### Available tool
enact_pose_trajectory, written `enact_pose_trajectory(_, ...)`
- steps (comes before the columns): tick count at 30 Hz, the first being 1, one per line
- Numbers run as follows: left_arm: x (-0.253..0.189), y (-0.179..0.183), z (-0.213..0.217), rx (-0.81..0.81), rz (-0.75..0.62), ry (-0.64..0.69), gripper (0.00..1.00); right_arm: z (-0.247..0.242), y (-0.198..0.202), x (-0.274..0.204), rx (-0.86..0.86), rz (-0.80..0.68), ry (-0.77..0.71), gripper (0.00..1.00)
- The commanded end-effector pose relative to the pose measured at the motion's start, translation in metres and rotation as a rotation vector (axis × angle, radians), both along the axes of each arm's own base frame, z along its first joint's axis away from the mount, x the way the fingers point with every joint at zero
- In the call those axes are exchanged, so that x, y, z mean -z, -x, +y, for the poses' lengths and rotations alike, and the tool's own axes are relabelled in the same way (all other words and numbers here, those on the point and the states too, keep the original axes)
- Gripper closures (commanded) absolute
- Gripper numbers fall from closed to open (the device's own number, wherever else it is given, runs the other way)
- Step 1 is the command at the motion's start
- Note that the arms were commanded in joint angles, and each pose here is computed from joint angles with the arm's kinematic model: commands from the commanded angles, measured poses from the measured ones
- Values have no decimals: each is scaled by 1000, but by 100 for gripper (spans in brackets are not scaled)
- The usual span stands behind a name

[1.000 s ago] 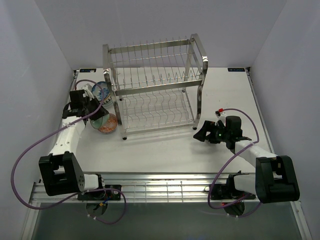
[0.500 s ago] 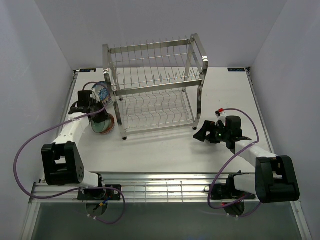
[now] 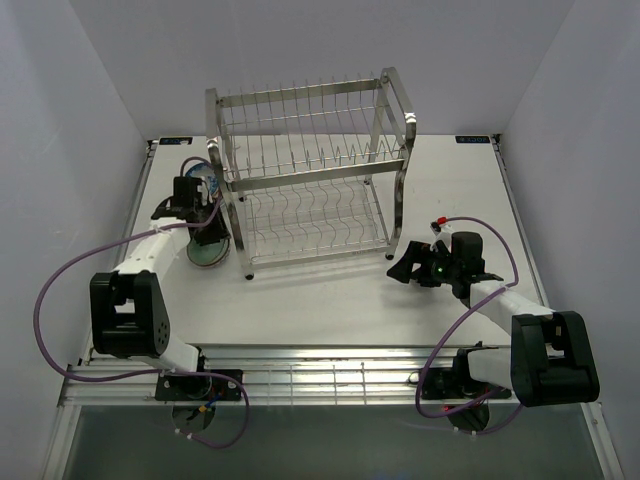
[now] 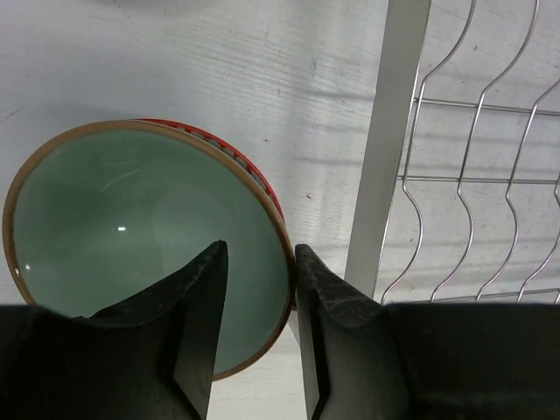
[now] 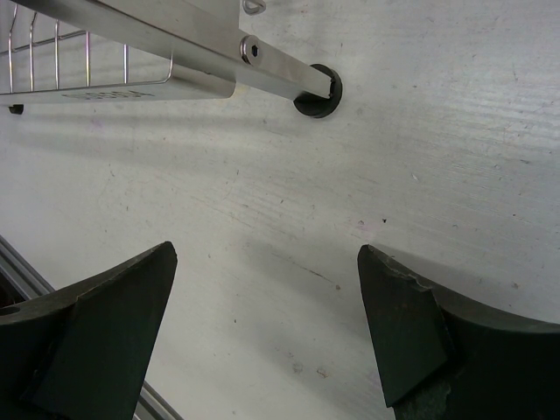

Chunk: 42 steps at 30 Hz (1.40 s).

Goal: Unload the bowls from the dish rack

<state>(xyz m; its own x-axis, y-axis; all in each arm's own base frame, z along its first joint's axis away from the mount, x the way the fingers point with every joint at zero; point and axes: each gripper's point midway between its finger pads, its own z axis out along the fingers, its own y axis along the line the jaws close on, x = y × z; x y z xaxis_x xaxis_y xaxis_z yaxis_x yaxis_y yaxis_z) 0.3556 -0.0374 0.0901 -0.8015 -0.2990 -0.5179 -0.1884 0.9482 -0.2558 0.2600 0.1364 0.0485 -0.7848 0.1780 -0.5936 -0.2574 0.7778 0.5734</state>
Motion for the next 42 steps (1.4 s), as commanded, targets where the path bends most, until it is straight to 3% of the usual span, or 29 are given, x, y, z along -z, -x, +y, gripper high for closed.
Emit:
enact_pose_trajectory(1, -21, -12, 2, 20, -53, -74, 52, 1, -10, -11, -10, -52, 6, 10)
enact_pose_trajectory(3, -30, -14, -1, 26, -75, -82, 48, 1, -11, -11, -8, -53, 8, 10)
enact_pose_trajectory(15, -57, -10, 9, -32, -143, -127, 43, -9, -15, -12, 41, -47, 57, 10)
enact_pose_trajectory(21, -98, 1, 12, -87, -292, -103, 42, -29, -30, -25, 161, -72, 137, 10)
enact_pose_trajectory(29, -112, 25, 16, -142, -403, -60, 40, -30, -30, -38, 172, -52, 130, 10)
enact_pose_trajectory(34, -130, 47, -4, -44, -594, 35, 40, -32, -42, -77, 178, -147, 142, 10)
enact_pose_trajectory(42, -107, 74, -11, 34, -611, 33, 40, -23, -58, -134, 148, -261, 147, 10)
